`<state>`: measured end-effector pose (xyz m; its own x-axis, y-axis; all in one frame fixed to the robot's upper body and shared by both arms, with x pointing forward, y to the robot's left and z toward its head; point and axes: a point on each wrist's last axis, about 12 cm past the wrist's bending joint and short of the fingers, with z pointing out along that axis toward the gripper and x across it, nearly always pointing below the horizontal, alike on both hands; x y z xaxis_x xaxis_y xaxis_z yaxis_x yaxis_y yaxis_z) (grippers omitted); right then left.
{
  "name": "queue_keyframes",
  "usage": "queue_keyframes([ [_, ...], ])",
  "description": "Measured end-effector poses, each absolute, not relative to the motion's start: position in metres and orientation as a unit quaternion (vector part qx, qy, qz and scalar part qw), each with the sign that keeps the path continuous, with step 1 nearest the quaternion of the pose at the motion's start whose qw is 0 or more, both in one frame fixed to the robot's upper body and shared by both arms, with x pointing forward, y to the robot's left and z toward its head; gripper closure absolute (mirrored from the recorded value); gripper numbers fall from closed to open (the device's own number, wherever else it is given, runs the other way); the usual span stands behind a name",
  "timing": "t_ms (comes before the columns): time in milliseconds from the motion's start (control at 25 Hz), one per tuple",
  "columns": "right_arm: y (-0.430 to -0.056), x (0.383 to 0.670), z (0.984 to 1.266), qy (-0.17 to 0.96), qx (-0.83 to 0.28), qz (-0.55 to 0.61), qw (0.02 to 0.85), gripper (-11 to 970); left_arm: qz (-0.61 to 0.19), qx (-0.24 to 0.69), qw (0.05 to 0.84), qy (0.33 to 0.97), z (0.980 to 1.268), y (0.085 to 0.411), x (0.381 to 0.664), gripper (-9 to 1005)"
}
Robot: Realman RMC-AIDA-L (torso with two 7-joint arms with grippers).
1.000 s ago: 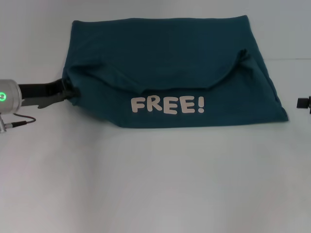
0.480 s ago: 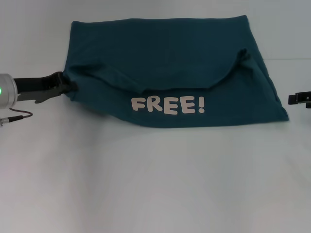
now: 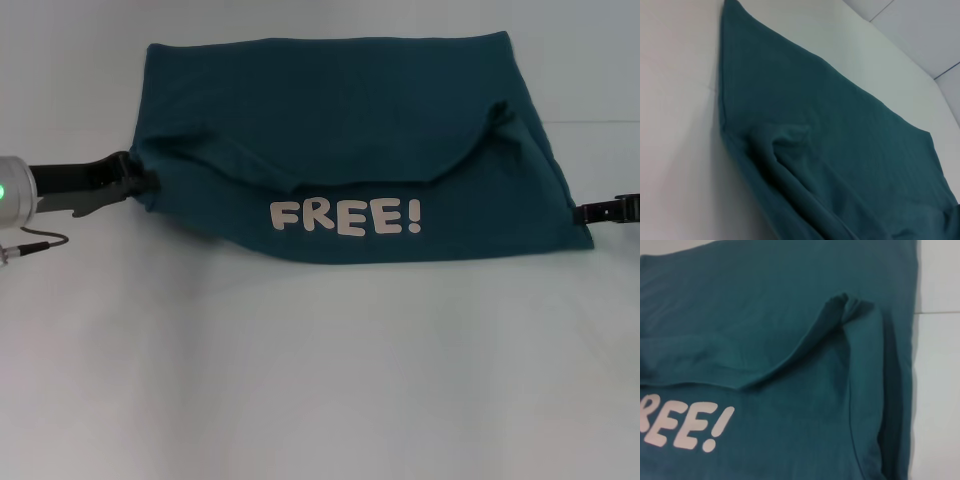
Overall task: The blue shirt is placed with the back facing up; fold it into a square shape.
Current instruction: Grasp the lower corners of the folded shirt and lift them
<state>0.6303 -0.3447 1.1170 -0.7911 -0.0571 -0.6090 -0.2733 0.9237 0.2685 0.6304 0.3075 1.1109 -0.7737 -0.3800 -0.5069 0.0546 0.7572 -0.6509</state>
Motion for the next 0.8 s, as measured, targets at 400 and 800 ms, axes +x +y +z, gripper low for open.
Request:
queue_keyframes([
  [400, -0.329, 0.638, 1.100, 0.933, -0.101, 0.144, 0.315, 257, -0.336, -0.097, 0.321, 0.880, 1.107, 0.307, 0.628, 939],
  [800, -0.317, 0.643, 1.091, 0.934, -0.102, 0.136, 0.315, 260, -0.332, -0.098, 0.323, 0.881, 1.106, 0.306, 0.629, 934],
])
